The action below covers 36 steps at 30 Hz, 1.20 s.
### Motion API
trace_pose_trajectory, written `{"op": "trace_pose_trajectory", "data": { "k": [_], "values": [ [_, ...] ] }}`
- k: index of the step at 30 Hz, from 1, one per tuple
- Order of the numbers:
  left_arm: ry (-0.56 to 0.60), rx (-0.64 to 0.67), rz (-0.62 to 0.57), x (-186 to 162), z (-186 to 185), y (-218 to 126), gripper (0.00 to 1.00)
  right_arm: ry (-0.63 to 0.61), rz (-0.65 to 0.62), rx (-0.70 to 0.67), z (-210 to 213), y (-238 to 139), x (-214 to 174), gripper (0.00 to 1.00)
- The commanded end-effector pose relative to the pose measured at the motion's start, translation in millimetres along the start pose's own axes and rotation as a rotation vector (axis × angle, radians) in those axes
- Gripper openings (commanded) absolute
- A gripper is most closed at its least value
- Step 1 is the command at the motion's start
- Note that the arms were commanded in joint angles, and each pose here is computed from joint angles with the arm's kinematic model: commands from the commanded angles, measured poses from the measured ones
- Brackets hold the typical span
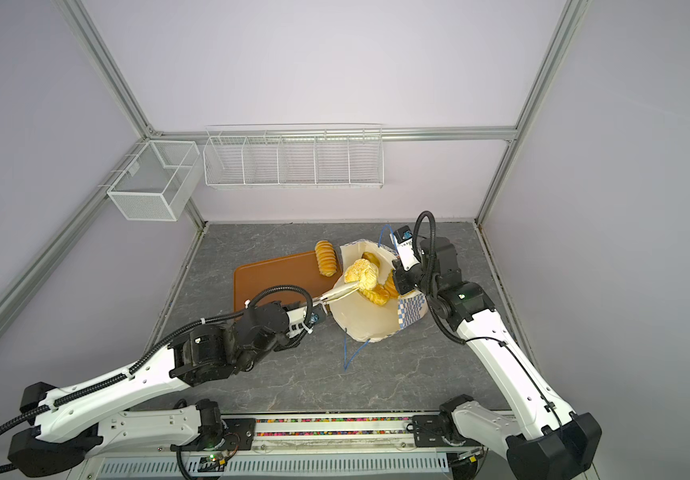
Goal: Take the fake bread out of the paper bag
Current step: 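Pull the croissant out of the bag with the left tongs toward the tray, then lower the croissant onto the orange tray and open the left tongs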
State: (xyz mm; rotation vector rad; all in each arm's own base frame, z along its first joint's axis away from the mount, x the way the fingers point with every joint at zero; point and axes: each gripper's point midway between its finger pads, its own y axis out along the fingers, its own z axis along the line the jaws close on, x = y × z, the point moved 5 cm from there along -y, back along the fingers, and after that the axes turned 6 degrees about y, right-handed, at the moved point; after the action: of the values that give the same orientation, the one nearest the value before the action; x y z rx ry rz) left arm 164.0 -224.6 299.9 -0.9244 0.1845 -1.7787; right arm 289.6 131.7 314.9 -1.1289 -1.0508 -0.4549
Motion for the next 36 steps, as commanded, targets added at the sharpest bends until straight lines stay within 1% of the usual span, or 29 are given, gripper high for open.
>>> {"op": "trace_pose_trajectory", "data": {
  "k": [1,4,7,9,11,13,15,17,22,24,26,28,29,32,36],
  "values": [
    [-0.211,-0.059,-0.092,9,18,-12,0.0,0.012,0.01,-0.034,-4,2,3,0.07],
    [-0.33,-0.093,-0.151,7,28,-15,0.0,0.014,0.014,-0.041,-5,2,2,0.07],
    [-0.465,-0.129,-0.172,-3,41,-14,0.0,0.017,0.015,-0.031,-4,1,5,0.07],
    [-0.58,-0.148,-0.171,-16,52,-8,0.0,0.006,0.012,-0.024,-2,0,7,0.07],
    [-0.714,-0.156,-0.165,-31,64,1,0.0,0.004,0.01,-0.035,-4,0,7,0.07],
    [-0.842,-0.19,-0.168,-44,73,12,0.0,0.003,0.007,-0.032,-4,1,6,0.07],
    [-0.989,-0.211,-0.162,-60,82,27,0.0,-0.002,0.011,-0.026,-3,3,4,0.07],
    [-1.088,-0.255,-0.165,-71,86,43,0.0,-0.01,0.021,-0.026,-3,5,1,0.07],
    [-1.243,-0.391,-0.171,-82,82,87,0.0,-0.037,0.039,-0.037,-4,3,-4,0.07],
    [-1.34,-0.459,-0.188,-87,82,107,0.0,-0.043,0.034,-0.046,-5,1,-6,0.07],
    [-1.434,-0.524,-0.228,-90,85,125,0.01,-0.044,0.034,-0.048,-6,-1,-9,0.07],
    [-1.468,-0.603,-0.285,-91,87,144,0.01,-0.044,0.036,-0.046,-5,-2,-11,0.07],
    [-1.498,-0.633,-0.288,-94,87,155,0.01,-0.044,0.039,-0.045,-5,-2,-13,0.07],
    [-1.581,-0.667,-0.289,-103,82,182,0.0,-0.044,0.045,-0.042,-5,-1,-16,0.07],
    [-1.676,-0.679,-0.297,-116,76,204,0.0,-0.053,0.056,-0.039,-5,0,-17,0.07]
  ]
}}
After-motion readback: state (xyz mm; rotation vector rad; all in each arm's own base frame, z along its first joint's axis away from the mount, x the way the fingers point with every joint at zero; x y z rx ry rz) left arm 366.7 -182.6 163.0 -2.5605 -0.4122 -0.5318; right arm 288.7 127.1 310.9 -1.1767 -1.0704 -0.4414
